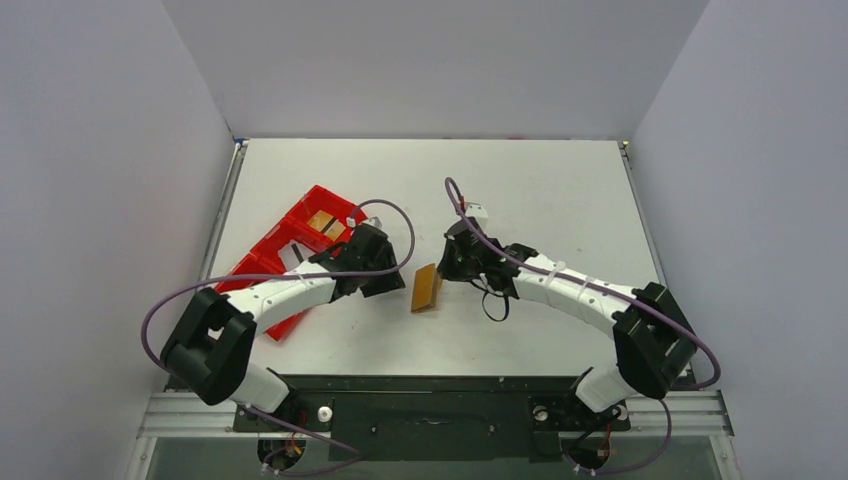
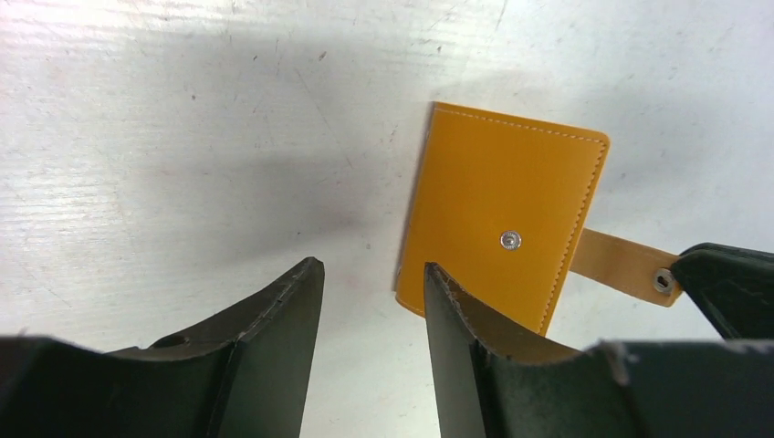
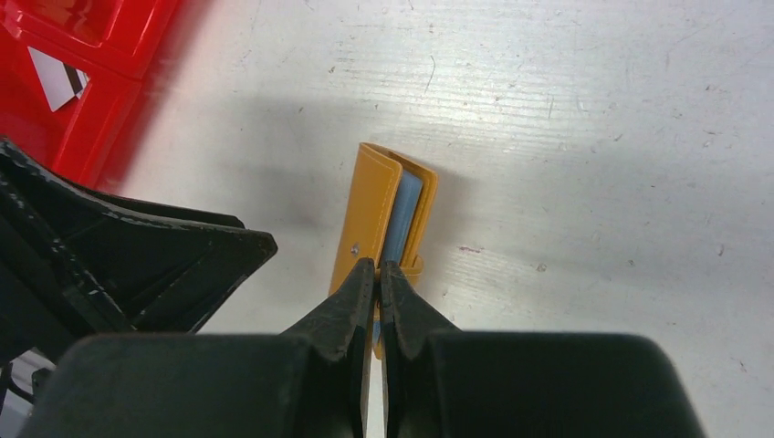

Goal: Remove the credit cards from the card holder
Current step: Open the card holder at the center of the board, then remove the credit card from the card holder.

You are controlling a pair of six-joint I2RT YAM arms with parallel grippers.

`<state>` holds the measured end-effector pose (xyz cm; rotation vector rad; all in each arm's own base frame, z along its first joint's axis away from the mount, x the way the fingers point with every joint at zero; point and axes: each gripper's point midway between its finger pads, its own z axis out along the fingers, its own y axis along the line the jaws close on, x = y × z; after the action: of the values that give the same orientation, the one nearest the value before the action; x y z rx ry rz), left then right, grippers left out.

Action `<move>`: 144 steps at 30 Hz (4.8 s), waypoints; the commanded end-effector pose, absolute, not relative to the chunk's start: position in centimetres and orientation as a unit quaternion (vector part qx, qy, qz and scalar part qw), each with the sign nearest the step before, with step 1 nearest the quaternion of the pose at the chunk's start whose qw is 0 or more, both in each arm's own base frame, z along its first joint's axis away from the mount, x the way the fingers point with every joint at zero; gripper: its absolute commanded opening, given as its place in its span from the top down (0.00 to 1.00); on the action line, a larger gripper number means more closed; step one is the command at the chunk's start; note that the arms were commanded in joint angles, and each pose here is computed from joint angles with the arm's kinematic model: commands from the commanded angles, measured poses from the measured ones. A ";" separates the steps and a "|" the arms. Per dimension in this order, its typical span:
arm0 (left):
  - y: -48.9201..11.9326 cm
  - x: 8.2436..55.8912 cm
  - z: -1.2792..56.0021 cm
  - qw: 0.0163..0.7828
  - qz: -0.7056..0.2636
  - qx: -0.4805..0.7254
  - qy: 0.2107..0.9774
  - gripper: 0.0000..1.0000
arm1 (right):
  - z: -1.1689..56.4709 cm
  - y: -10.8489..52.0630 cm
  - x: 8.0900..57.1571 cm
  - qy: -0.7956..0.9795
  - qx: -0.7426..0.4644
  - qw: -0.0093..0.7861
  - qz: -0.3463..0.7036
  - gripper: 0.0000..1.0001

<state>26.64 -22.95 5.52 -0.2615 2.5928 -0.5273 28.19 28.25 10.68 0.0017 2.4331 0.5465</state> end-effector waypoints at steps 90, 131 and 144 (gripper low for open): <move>-30.9 30.9 5.7 0.248 -0.215 -0.023 0.944 0.85 | 13.0 17.8 32.1 0.923 0.086 0.368 0.078 0.55; -33.1 30.2 6.1 0.244 -0.234 0.003 0.941 0.86 | 1.1 23.5 28.3 0.953 0.070 0.232 0.182 1.00; -34.9 30.4 6.4 0.233 -0.257 0.013 0.938 0.86 | 6.8 22.6 30.1 0.928 0.098 0.279 0.227 1.00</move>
<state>29.09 -32.55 4.02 -0.0004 2.6498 -0.6077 28.74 23.26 2.72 0.2340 2.6027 0.5698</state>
